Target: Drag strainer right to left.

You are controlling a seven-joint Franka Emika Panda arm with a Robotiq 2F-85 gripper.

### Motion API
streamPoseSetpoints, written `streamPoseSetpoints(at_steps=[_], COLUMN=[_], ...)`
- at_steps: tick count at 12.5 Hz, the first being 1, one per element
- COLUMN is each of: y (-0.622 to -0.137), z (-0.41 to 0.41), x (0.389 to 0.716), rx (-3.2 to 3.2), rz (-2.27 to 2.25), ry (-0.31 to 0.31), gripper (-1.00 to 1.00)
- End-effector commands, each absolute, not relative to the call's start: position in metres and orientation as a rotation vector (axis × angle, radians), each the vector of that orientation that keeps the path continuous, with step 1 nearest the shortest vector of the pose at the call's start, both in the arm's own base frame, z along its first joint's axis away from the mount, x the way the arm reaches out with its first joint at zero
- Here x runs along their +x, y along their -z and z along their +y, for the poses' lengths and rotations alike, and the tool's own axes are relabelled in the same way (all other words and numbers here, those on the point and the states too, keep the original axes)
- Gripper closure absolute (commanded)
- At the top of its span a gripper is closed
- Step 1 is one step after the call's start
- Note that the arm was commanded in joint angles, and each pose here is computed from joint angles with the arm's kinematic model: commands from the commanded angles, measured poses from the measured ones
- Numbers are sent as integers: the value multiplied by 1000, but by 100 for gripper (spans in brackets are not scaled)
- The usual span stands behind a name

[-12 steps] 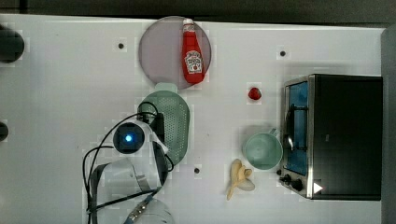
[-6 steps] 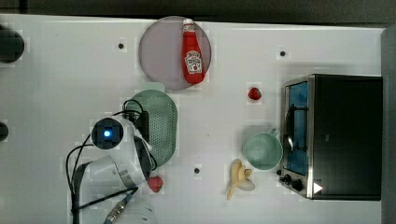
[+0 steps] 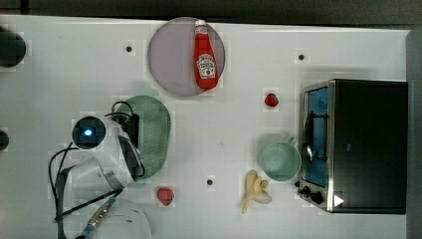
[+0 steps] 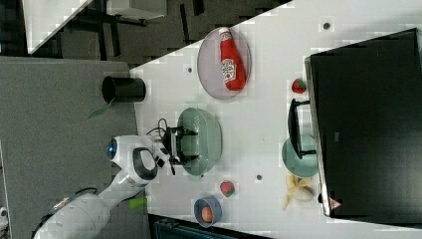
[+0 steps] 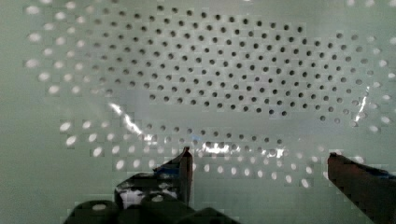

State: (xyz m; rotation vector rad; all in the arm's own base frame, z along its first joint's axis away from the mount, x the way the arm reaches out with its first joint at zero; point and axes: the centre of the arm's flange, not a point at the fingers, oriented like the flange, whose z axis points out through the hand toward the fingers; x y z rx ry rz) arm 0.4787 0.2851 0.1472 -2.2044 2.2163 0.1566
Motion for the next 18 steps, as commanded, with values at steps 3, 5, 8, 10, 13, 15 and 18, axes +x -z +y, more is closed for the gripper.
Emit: streamPoseSetpoints(at_steps=[3,5,8,10,13,15,18], y=[-150,-150,-148,-146,-151,-171,-228], z=[346,364,385,396,404,403,382], x=[478,477,478,478,479,482,494], rx=[-2110,-2110,-2085,-2083,-2090,-2159,-2378], rz=[2264,2250,2254,2245,2223,2162,2017], ry=[-153,-157,-165,-169,-165,-153,-120], gripper=[-100,-100,-100,-100,-100,-100,-100])
